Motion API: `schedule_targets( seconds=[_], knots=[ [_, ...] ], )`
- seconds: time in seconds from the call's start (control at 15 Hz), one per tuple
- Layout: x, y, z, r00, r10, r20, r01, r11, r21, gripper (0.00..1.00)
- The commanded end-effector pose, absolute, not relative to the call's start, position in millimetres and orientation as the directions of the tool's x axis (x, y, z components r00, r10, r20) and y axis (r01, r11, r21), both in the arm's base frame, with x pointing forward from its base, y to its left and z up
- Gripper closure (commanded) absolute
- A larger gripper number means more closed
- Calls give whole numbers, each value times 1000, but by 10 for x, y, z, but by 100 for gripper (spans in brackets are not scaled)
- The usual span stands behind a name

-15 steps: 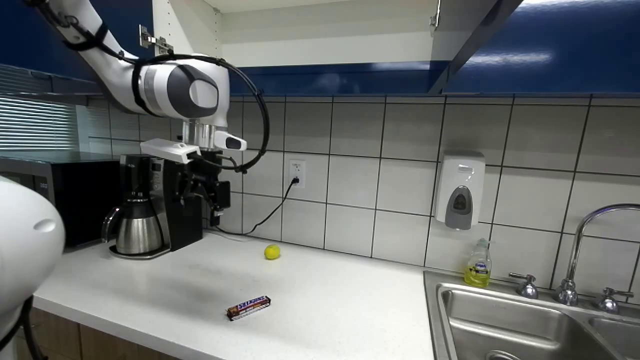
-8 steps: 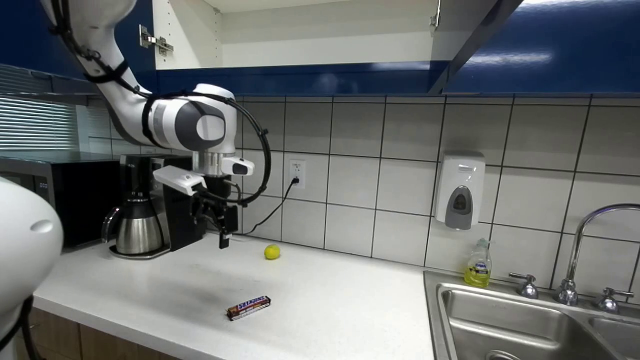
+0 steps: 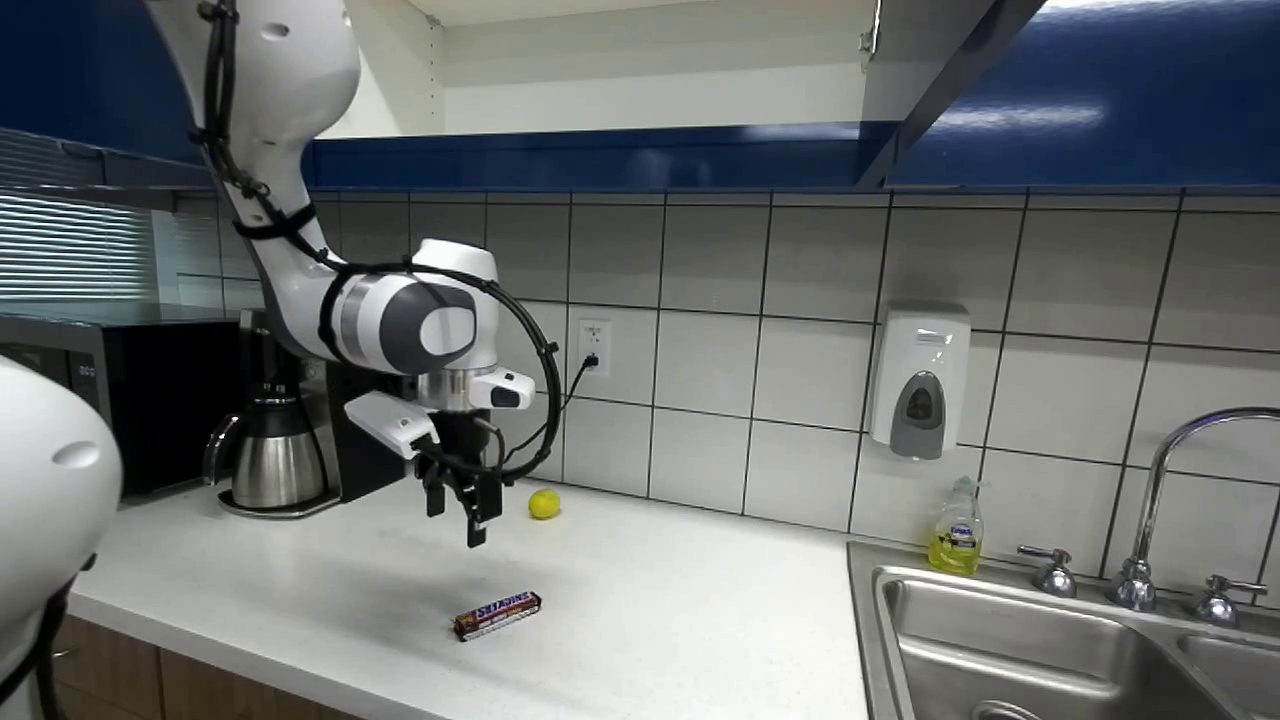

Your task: Put the candy bar into the cupboard

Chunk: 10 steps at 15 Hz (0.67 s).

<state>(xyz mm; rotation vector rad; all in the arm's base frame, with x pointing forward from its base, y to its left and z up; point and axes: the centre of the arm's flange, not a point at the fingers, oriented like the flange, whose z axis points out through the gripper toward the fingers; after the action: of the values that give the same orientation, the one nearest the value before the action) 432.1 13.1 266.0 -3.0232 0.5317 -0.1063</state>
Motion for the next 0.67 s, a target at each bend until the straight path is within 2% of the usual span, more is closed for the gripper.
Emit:
schedule_targets(
  seconds=[0.0,0.6],
  knots=[
    [4518,42,2373,921,-386,50,-382,-920,-86,0],
    [4759,-150,1864,894,-448,24,-446,-893,-63,0]
  ],
)
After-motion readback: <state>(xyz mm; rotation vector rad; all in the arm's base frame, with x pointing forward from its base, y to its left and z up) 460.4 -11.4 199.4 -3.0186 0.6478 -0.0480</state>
